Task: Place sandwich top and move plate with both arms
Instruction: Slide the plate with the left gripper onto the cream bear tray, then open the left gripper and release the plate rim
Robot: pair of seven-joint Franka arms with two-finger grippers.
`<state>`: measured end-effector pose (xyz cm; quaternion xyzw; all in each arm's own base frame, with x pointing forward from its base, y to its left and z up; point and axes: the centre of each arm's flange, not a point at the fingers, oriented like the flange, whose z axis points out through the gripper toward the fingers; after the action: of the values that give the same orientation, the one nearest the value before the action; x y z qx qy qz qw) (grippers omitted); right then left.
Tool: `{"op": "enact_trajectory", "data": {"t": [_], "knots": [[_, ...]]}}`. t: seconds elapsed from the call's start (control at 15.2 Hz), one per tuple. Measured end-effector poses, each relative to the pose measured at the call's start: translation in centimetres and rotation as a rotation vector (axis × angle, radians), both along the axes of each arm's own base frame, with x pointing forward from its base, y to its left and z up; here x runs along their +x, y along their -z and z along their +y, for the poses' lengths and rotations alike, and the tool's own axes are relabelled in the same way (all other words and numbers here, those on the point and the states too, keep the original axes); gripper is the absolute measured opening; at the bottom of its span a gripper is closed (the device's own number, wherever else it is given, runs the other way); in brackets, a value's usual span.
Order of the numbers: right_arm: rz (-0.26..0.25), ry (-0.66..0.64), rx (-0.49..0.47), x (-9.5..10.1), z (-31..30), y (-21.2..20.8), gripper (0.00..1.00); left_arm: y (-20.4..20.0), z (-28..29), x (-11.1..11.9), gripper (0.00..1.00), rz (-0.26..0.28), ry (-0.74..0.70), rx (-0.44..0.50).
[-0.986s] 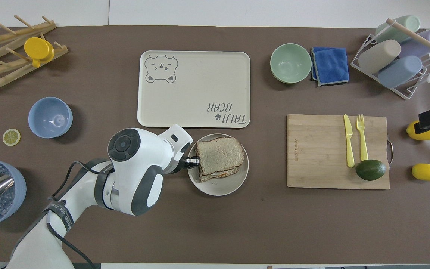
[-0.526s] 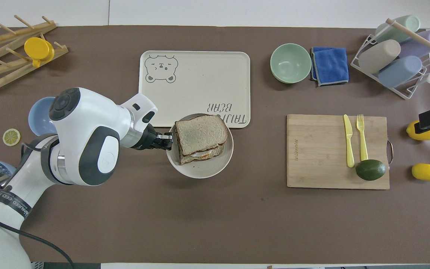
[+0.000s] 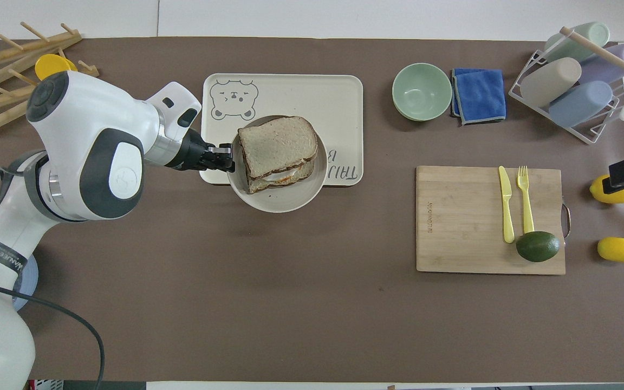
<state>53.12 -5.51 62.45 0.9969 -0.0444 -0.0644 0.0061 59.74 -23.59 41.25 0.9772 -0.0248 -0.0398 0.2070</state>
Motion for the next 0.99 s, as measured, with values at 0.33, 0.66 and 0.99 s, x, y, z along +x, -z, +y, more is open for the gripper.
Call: {"op": "enact_trajectory", "data": {"t": [0.33, 0.66, 0.99], "knots": [[0.000, 0.000, 0.000, 0.0, 0.0, 0.0, 1.00, 4.2, 0.9, 7.5, 0.04, 0.003, -0.011, -0.001], [0.000, 0.000, 0.000, 0.0, 0.0, 0.0, 1.00, 7.7, 0.7, 10.2, 0.04, -0.010, -0.003, 0.004], [0.000, -0.001, 0.000, 0.0, 0.0, 0.0, 1.00, 9.8, 0.4, 10.8, 0.04, -0.023, 0.060, 0.021]]}}
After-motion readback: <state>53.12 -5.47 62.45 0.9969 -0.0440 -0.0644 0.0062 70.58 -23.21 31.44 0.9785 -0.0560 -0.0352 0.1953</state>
